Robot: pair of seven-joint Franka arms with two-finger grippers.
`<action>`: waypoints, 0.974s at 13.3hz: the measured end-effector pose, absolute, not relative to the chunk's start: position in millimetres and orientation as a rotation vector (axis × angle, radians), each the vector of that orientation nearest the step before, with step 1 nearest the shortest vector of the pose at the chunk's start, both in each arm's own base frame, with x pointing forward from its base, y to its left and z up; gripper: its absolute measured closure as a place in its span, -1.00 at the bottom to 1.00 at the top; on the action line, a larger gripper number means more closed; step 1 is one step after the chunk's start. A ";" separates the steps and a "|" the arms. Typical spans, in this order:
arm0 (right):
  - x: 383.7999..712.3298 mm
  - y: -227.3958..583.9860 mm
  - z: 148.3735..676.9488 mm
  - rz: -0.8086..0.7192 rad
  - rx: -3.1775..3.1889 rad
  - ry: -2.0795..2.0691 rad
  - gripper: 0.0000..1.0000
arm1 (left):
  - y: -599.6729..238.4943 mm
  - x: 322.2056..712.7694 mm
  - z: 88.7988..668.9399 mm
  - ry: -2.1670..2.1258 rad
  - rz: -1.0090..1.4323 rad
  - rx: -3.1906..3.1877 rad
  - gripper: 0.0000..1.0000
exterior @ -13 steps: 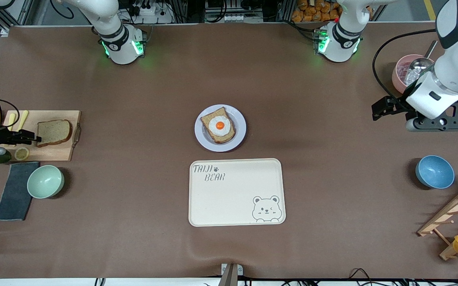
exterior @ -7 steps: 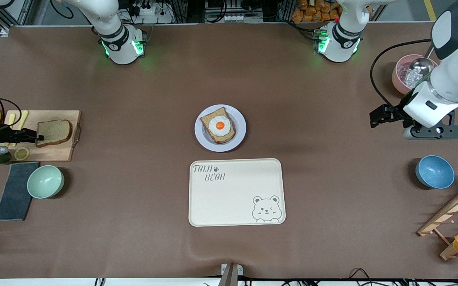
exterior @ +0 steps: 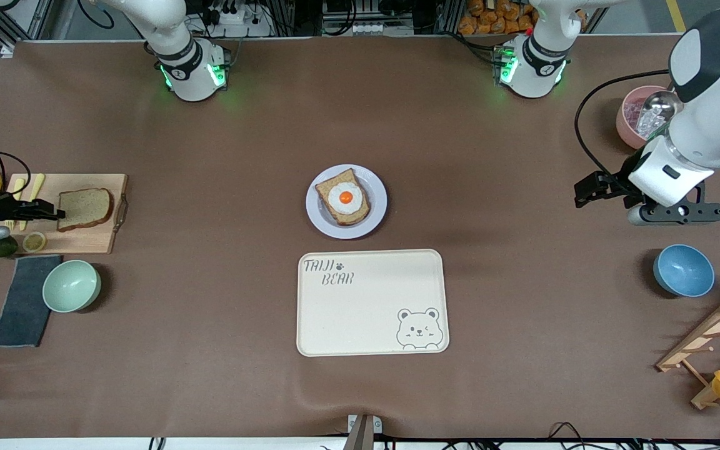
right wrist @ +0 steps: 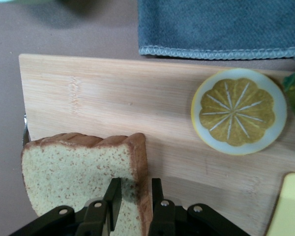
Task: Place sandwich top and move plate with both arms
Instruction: 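Lower the right gripper and grasp the bread slice's crust edge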
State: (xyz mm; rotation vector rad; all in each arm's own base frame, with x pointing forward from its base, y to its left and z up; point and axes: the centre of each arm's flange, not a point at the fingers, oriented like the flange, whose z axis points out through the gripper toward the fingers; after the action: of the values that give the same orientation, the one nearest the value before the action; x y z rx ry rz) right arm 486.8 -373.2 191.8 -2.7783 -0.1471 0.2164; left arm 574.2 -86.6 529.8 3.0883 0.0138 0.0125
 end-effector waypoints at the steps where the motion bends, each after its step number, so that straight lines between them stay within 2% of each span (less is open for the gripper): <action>1: 486.3 -373.1 191.3 0.214 -2.775 -0.150 0.37 | -86.4 574.3 529.6 0.015 0.014 3.088 -1.00; 4: 485.6 -372.7 190.5 0.207 -2.769 -0.150 0.46 | -86.7 574.4 529.6 0.021 0.013 3.080 -1.00; 6: 485.2 -372.6 190.1 0.206 -2.766 -0.148 0.88 | -86.2 574.5 529.7 0.026 0.013 3.074 -1.00; 13: 491.5 -364.5 197.8 0.185 -2.728 -0.146 0.92 | -77.3 577.2 530.8 0.055 0.032 3.067 -1.00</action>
State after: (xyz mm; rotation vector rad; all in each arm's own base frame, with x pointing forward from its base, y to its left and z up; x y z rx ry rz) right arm 491.5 -364.5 197.8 -2.7276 -0.1459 0.1851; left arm 577.2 -77.3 530.8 3.0665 0.0551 0.0322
